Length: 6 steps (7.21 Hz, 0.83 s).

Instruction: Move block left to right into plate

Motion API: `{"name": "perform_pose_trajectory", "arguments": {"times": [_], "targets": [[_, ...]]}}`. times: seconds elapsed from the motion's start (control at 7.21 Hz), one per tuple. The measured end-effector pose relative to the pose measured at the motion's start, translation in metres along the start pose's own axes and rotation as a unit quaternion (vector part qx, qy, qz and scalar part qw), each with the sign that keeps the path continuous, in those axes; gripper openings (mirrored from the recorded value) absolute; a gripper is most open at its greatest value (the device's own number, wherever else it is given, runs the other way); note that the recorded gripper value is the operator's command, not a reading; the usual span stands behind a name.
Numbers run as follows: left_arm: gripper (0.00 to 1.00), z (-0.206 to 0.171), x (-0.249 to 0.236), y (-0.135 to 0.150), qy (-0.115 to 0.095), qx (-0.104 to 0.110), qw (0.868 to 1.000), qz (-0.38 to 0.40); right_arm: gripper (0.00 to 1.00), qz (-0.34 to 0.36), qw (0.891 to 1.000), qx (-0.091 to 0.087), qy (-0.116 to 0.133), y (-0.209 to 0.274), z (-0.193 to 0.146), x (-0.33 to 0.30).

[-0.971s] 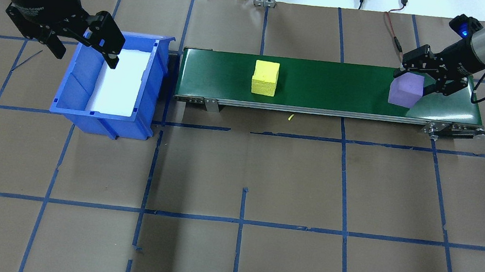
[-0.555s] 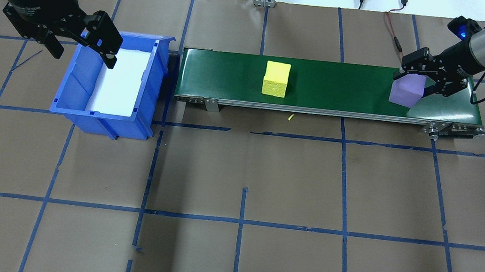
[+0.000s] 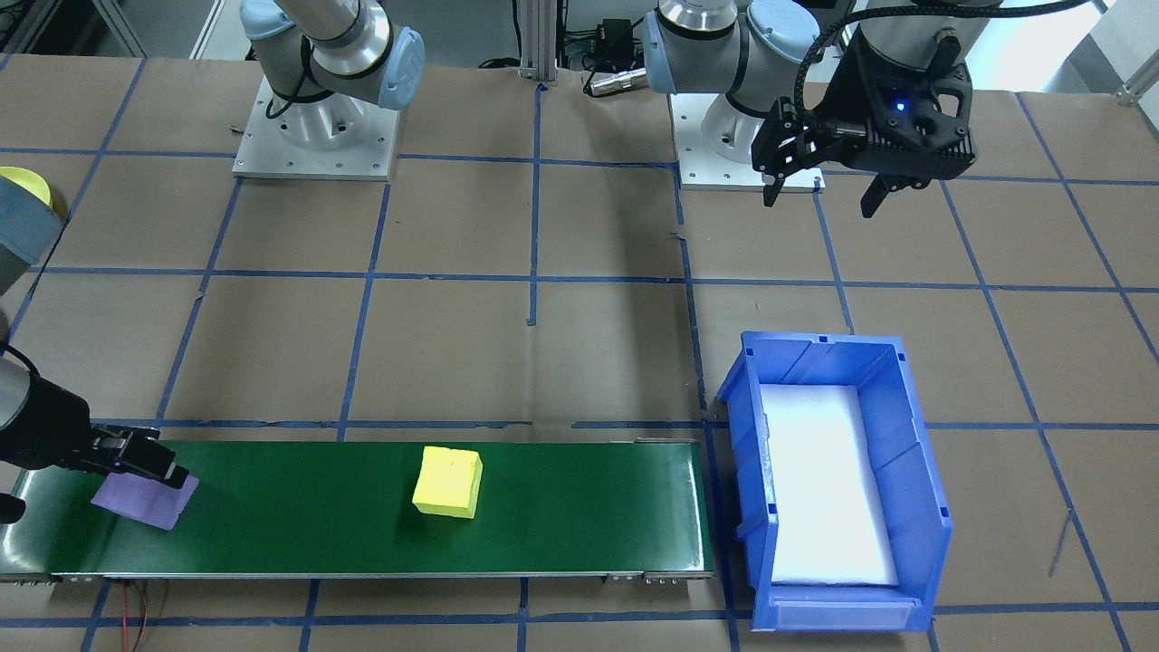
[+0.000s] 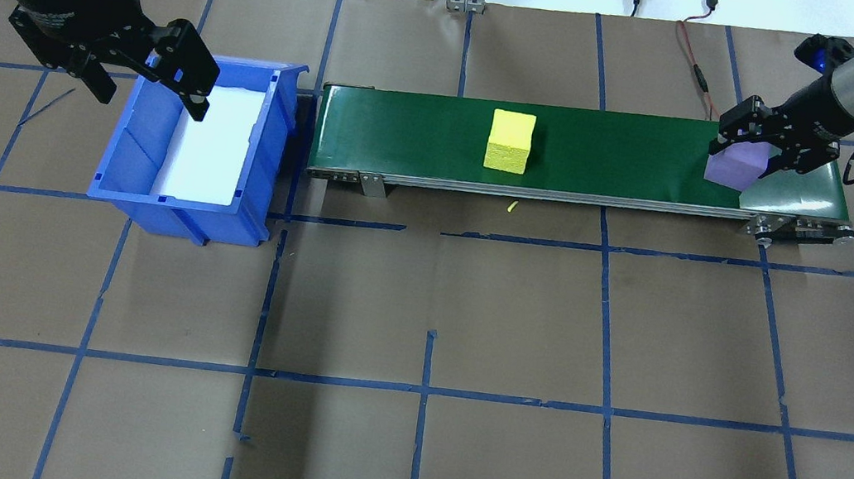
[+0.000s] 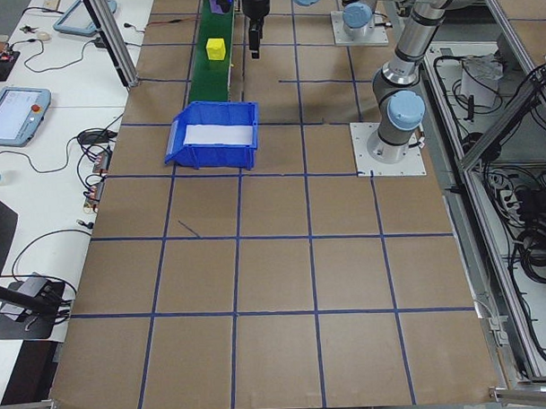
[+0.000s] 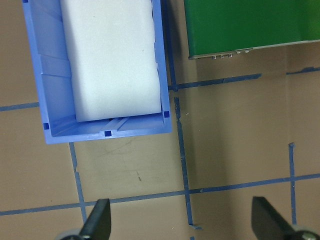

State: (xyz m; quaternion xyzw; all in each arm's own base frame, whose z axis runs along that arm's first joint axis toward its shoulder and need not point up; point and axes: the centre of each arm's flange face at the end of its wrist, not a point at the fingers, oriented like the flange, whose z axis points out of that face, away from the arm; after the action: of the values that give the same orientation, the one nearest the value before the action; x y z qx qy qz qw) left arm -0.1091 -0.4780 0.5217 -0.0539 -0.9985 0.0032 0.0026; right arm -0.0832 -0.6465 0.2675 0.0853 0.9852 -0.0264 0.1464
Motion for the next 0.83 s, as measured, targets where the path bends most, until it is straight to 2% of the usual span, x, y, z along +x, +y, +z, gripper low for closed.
{"name": "perform_pose_trajectory", "arguments": {"times": [0.28,0.56,0.83], "targets": [[1.0,0.001,0.0,0.0,0.0,-0.001,1.0,-0.002,0.21,-0.005,0.999,-0.001,0.044,0.0,-0.009,0.01],[1.0,0.001,-0.002,0.0,0.0,0.0,1.0,-0.003,0.21,-0.033,0.995,0.0,0.094,-0.001,-0.032,0.06],[1.0,0.001,-0.002,0.0,0.0,0.0,1.0,-0.003,0.22,-0.075,0.991,-0.002,0.108,0.015,-0.065,0.165]]}}
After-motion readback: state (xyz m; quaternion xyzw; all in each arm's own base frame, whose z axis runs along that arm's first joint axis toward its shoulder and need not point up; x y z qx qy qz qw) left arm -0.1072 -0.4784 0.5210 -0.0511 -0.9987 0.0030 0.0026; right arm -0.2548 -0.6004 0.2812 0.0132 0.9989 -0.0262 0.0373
